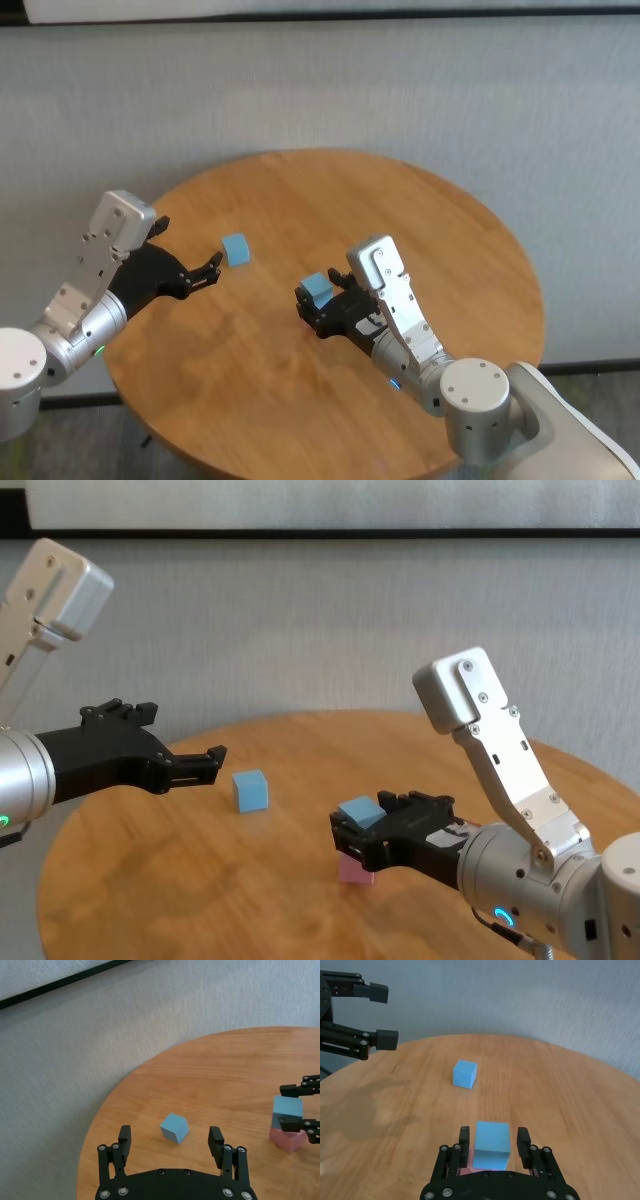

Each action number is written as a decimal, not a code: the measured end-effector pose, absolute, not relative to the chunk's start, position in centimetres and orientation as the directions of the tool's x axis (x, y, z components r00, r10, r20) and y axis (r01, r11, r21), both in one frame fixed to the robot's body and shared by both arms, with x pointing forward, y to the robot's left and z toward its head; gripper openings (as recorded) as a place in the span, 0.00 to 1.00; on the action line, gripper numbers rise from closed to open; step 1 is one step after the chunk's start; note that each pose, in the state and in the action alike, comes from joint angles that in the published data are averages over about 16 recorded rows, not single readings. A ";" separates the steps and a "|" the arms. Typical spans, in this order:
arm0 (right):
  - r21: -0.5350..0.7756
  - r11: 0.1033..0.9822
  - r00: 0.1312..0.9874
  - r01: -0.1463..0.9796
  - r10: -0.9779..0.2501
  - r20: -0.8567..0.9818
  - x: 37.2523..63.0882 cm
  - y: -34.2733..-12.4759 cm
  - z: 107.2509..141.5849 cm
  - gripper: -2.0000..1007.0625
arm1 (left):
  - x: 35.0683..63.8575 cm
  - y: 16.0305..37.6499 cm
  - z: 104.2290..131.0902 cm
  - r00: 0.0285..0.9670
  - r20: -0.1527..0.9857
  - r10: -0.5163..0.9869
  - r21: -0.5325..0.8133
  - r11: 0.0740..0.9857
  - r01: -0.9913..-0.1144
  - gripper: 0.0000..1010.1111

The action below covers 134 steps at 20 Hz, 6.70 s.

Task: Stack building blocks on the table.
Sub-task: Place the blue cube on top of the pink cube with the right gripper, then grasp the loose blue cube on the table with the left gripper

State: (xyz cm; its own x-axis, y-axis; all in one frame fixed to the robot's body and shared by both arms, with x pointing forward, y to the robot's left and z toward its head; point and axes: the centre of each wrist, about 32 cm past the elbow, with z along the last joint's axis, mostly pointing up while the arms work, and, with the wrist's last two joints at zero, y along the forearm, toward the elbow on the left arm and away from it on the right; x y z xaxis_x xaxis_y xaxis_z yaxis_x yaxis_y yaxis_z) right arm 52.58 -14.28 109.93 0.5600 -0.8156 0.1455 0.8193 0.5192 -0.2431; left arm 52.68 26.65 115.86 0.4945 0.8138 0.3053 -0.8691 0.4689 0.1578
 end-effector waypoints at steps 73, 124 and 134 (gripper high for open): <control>-0.118 0.342 0.350 0.932 -0.935 0.056 55.1 -22.8 115.3 1.00 | 58.1 26.8 113.5 0.512 0.161 0.844 0.246 0.468 -0.849 0.99; -0.118 0.342 0.351 0.932 -0.935 0.056 55.1 -22.8 115.3 1.00 | 61.7 23.0 111.5 0.506 0.142 0.851 0.337 0.440 -0.832 0.99; -0.118 0.342 0.351 0.932 -0.935 0.056 55.1 -22.8 115.3 1.00 | 62.3 22.9 111.0 0.505 0.141 0.852 0.337 0.438 -0.833 0.99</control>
